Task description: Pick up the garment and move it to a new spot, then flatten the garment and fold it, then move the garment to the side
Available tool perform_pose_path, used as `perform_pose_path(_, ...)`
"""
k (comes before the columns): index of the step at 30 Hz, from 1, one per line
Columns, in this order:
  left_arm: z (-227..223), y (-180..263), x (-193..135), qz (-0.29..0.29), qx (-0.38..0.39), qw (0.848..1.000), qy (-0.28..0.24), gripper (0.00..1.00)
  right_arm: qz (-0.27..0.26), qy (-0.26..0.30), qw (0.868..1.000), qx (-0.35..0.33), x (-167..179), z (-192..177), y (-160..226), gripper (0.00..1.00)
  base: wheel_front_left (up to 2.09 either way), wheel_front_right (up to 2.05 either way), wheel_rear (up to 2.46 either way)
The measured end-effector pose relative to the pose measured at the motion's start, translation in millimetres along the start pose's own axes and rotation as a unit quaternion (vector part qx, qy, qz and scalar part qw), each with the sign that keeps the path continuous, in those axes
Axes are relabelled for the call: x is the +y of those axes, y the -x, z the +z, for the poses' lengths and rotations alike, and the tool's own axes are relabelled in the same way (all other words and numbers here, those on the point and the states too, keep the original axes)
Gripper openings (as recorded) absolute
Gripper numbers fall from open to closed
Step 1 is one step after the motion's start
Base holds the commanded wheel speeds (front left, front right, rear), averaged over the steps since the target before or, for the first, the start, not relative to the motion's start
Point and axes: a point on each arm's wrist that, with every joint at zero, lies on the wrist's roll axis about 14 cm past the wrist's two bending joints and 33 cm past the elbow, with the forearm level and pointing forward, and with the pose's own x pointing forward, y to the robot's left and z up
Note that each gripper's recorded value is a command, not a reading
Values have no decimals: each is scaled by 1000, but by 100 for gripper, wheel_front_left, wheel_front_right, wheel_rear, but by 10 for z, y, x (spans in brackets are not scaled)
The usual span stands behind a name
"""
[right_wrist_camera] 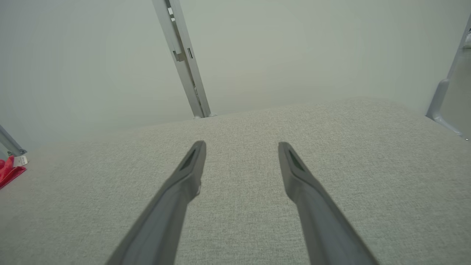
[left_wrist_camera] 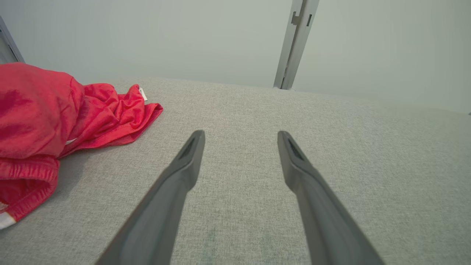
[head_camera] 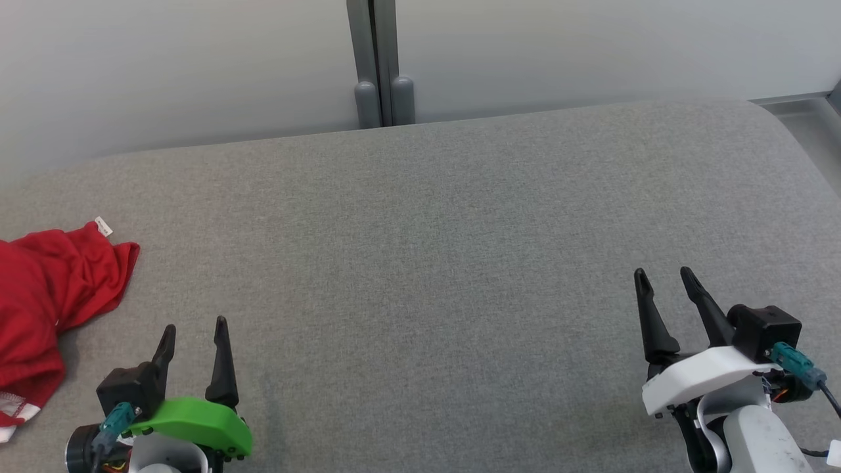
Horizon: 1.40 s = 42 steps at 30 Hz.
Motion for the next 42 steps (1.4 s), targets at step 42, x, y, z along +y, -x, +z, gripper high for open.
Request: perform_pose_path(42, -184, 1352, 1520, 256, 25, 964, -70, 100, 266, 81, 959, 51, 1789, -701, -395, 100, 0, 0, 0)
